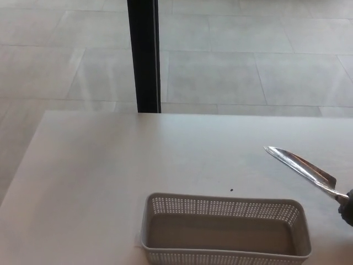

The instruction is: A garden tool is kept on the righthand side and a container is kept on the lefthand side on a desk infront of the robot. the robot uses its right hand to pick up the garden tool and makes a scooping motion inside the container

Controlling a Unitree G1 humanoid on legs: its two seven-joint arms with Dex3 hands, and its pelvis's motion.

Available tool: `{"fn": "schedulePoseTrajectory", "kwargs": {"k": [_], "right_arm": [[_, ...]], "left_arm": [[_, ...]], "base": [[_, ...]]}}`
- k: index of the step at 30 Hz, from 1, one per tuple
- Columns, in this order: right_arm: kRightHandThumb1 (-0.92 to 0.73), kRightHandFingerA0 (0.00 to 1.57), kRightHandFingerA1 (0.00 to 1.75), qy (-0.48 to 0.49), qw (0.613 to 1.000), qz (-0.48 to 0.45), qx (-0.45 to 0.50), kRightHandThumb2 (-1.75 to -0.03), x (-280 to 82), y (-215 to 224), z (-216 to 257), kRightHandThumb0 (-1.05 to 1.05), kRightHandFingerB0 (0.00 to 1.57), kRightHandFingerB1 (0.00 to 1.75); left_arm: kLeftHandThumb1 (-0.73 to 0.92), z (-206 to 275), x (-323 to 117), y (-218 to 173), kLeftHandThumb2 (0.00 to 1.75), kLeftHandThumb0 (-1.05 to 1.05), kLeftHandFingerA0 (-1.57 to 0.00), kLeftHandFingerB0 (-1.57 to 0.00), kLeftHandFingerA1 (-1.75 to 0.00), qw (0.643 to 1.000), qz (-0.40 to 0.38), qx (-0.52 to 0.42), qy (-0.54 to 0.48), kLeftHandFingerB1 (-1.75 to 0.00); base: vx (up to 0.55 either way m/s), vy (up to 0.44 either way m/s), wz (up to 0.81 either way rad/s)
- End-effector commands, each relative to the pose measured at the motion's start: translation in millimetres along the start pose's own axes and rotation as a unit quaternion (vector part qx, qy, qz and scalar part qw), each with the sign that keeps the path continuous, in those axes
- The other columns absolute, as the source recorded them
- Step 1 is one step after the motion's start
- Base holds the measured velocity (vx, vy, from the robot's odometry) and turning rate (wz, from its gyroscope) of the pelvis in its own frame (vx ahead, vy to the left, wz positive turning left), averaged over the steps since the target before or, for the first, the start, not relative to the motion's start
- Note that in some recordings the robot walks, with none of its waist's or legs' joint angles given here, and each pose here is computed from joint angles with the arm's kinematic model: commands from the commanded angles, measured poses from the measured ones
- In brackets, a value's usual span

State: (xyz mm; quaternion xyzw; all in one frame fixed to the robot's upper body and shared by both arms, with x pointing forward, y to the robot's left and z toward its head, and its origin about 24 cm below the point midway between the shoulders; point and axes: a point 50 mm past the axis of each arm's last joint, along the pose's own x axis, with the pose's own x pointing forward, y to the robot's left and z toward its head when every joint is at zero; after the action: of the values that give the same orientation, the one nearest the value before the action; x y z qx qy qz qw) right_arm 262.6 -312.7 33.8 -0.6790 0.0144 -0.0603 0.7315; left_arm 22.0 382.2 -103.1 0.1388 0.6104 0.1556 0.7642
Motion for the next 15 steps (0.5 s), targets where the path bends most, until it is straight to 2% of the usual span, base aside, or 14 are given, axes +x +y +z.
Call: {"fn": "schedulePoseTrajectory", "kwargs": {"k": [1,2,3,4,5,6,7,8,9,11,13,15], "right_arm": [[-0.50,1.19,1.37,-0.108,0.969,-0.194,0.114,-1.00,3,-68,-4,-0.13,0.96,1.21],[-0.49,1.22,1.38,-0.122,0.966,-0.198,0.114,-1.01,3,-74,-5,-0.12,0.96,1.20],[-0.49,1.23,1.38,-0.132,0.964,-0.199,0.115,-1.07,3,-79,-6,-0.16,0.94,1.19],[-0.55,0.97,1.70,-0.163,0.964,-0.185,0.102,-1.04,2,-90,-9,-0.12,0.75,1.44],[-0.55,0.97,1.70,-0.166,0.964,-0.183,0.101,-1.04,1,-91,-9,-0.12,0.75,1.44],[-0.58,0.90,1.72,-0.179,0.964,-0.178,0.080,-0.98,0,-93,-10,-0.16,0.72,1.49],[-0.58,0.86,1.75,-0.196,0.965,-0.165,0.061,-0.98,-2,-97,-11,-0.16,0.68,1.52],[-0.49,1.19,1.38,-0.211,0.964,-0.156,0.047,-1.07,-4,-100,-12,-0.22,0.89,1.21],[-0.53,0.85,1.75,-0.223,0.962,-0.154,0.030,-1.00,-5,-101,-12,-0.16,0.66,1.55],[-0.52,0.83,1.75,-0.245,0.958,-0.150,0.002,-0.97,-8,-104,-13,-0.17,0.64,1.59],[-0.58,0.81,1.75,-0.280,0.949,-0.140,-0.026,-0.84,-12,-110,-11,-0.22,0.56,1.68],[-0.65,0.80,1.75,-0.309,0.940,-0.137,-0.057,-0.74,-14,-115,-9,-0.26,0.55,1.68]], "left_arm": [[-0.06,-4,-4,14,1.13,-0.48,-0.89,-0.82,-1.02,1.000,0.013,-0.008,0.012,-0.93],[-0.05,-4,-4,15,1.13,-0.49,-0.88,-0.80,-1.02,1.000,0.015,-0.004,0.013,-0.93],[-0.09,-4,-4,15,1.23,-0.44,-0.85,-0.78,-1.04,1.000,0.015,-0.004,0.013,-0.94],[-0.09,-4,-4,15,1.26,-0.46,-0.87,-0.78,-1.05,1.000,0.017,-0.001,0.010,-0.96],[-0.09,-4,-4,15,1.26,-0.46,-0.87,-0.78,-1.05,1.000,0.018,0.000,0.011,-0.96],[0.01,-5,-4,16,1.12,-0.46,-0.94,-0.79,-1.05,1.000,0.014,0.001,0.010,-0.93],[-0.08,-5,-4,16,1.26,-0.46,-0.82,-0.74,-1.05,1.000,0.012,0.008,0.014,-0.95],[-0.01,-5,-4,16,1.12,-0.45,-0.89,-0.73,-1.04,1.000,0.010,-0.004,0.018,-0.91],[-0.11,-5,-4,17,1.20,-0.48,-0.80,-0.75,-1.03,1.000,0.009,-0.008,0.019,-0.95],[-0.08,-4,-5,17,1.17,-0.50,-0.83,-0.79,-1.02,1.000,0.008,0.006,0.016,-0.94],[-0.06,-5,-5,17,1.15,-0.53,-0.89,-0.82,-1.02,1.000,0.015,0.010,0.013,-0.94],[-0.07,-3,-5,18,1.16,-0.51,-0.90,-0.81,-1.03,1.000,0.015,0.003,0.009,-0.95]], "base": [[0.00,0.000,0.00],[0.00,0.000,0.00],[0.00,0.000,0.00],[0.00,0.000,0.00],[0.00,0.000,0.00],[0.00,0.000,0.00],[0.00,0.000,0.00],[0.00,0.000,0.00],[0.00,0.000,0.00],[0.00,0.000,0.00],[0.00,0.000,0.00],[0.00,0.000,0.00]]}}
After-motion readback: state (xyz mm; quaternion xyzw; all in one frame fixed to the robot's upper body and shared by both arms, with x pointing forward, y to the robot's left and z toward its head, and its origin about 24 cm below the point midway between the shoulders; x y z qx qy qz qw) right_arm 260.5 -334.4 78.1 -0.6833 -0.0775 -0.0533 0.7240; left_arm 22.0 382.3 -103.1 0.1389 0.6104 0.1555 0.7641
